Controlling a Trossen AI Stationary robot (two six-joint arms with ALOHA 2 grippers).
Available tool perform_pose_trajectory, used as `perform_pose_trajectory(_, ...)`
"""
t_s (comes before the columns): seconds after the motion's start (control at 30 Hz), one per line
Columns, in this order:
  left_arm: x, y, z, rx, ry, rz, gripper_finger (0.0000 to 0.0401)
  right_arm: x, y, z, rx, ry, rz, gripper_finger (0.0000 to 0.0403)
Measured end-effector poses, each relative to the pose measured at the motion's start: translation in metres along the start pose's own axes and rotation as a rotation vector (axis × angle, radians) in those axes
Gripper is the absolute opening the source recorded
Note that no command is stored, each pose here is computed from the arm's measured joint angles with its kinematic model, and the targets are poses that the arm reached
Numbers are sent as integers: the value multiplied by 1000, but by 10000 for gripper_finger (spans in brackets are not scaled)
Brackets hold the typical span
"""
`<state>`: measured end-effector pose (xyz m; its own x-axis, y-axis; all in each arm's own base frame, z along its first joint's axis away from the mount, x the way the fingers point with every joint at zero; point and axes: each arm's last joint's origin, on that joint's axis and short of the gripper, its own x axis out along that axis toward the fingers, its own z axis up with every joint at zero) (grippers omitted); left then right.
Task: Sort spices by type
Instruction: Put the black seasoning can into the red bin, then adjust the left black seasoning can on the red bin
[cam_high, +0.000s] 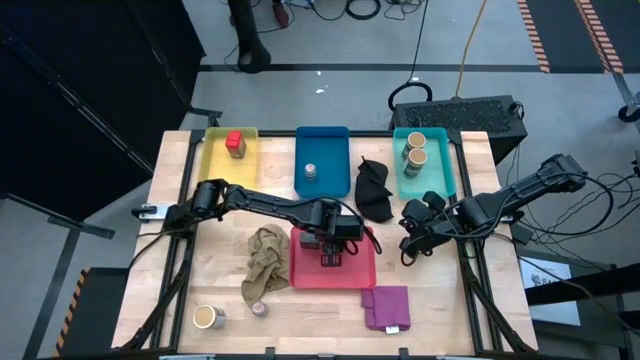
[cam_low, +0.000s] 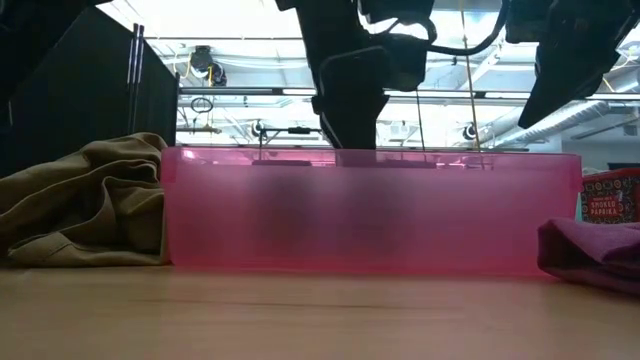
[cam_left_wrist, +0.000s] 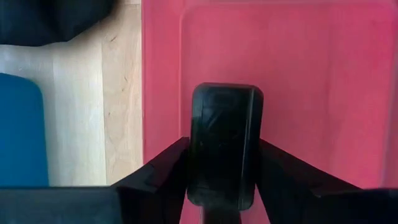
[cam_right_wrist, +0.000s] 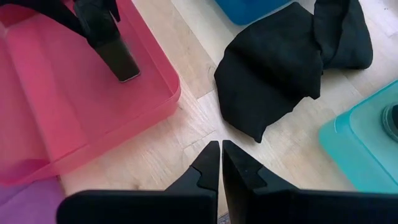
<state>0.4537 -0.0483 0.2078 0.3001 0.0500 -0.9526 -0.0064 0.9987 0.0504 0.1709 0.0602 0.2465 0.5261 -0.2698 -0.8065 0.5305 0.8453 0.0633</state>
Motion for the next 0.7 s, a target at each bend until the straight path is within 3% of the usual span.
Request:
perform_pose_trajectory(0.33,-1,1,3,-3,-38,45,182,0,0,0,-1,0,0,0)
perform_pose_trajectory(0.5,-23,6,4,-10,-91,125,183,0,0,0,-5,0,-1,0)
perform_pose_trajectory(0.7,-48,3,4,-13,-153,115,184,0,0,0,-8,0,-1,0)
